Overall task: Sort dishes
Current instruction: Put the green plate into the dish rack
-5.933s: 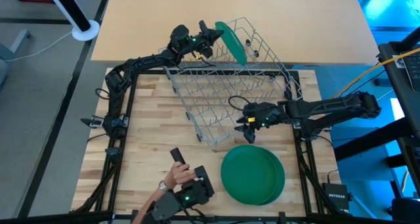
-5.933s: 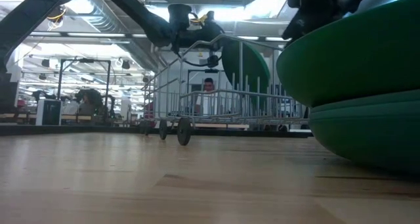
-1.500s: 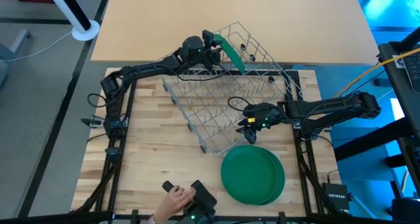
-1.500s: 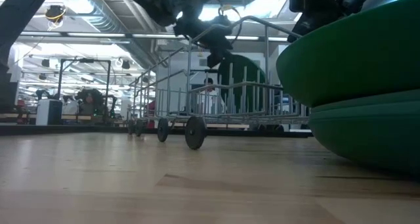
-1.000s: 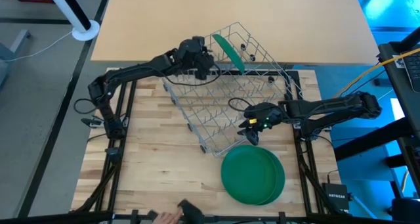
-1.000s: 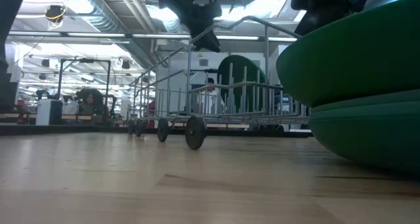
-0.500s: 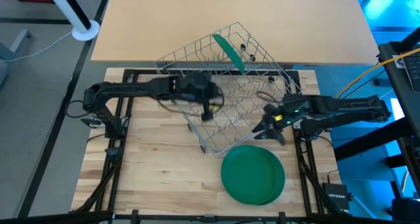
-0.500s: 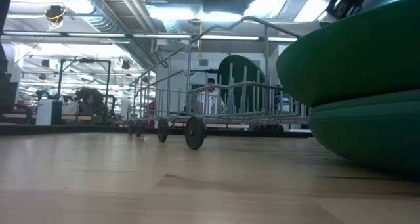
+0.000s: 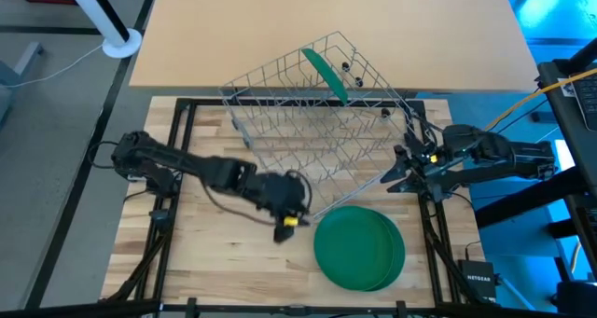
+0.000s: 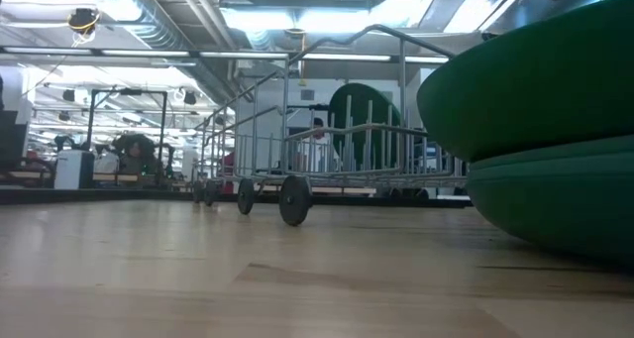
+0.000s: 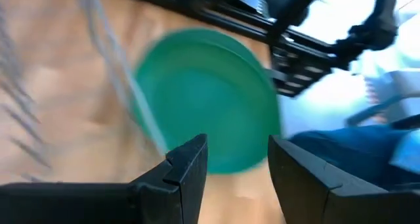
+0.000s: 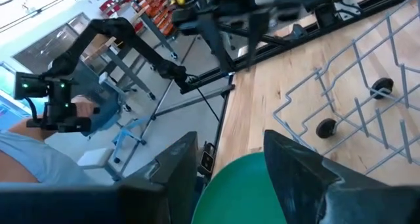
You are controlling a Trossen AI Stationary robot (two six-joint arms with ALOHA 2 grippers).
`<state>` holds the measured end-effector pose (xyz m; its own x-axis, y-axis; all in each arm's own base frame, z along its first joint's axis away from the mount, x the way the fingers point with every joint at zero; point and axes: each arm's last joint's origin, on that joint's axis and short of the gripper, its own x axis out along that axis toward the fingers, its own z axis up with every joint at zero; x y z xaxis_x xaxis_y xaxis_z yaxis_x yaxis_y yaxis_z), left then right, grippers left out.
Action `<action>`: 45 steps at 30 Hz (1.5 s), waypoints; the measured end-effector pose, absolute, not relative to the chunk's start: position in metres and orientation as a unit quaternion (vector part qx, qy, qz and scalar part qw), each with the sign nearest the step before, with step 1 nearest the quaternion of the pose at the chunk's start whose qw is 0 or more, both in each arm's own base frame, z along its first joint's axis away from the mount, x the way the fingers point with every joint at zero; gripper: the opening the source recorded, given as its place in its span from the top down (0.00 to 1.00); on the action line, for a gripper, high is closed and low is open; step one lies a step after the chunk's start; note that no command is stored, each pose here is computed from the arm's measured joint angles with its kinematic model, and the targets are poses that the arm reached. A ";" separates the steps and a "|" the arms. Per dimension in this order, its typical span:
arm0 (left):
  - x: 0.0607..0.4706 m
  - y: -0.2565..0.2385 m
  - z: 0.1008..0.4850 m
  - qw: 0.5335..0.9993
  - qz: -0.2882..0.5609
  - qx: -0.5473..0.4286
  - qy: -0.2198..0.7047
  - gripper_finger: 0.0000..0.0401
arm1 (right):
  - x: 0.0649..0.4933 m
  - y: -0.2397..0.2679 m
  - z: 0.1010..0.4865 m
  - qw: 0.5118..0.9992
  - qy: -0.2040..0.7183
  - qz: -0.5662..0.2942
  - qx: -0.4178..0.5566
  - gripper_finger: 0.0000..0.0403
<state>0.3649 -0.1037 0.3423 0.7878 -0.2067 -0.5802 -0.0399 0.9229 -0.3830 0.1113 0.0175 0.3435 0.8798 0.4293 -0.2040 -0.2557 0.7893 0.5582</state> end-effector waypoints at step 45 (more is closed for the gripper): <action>0.425 -0.166 0.202 0.745 0.207 -0.544 0.325 0.63 | 0.121 0.018 0.340 0.924 0.184 0.176 0.284 0.55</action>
<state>0.4253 -0.1660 0.2017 0.7027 -0.0454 -0.7100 -0.6623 0.3230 -0.6761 0.1206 0.0181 0.3396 0.8707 0.4292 -0.2402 -0.2200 0.7766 0.5904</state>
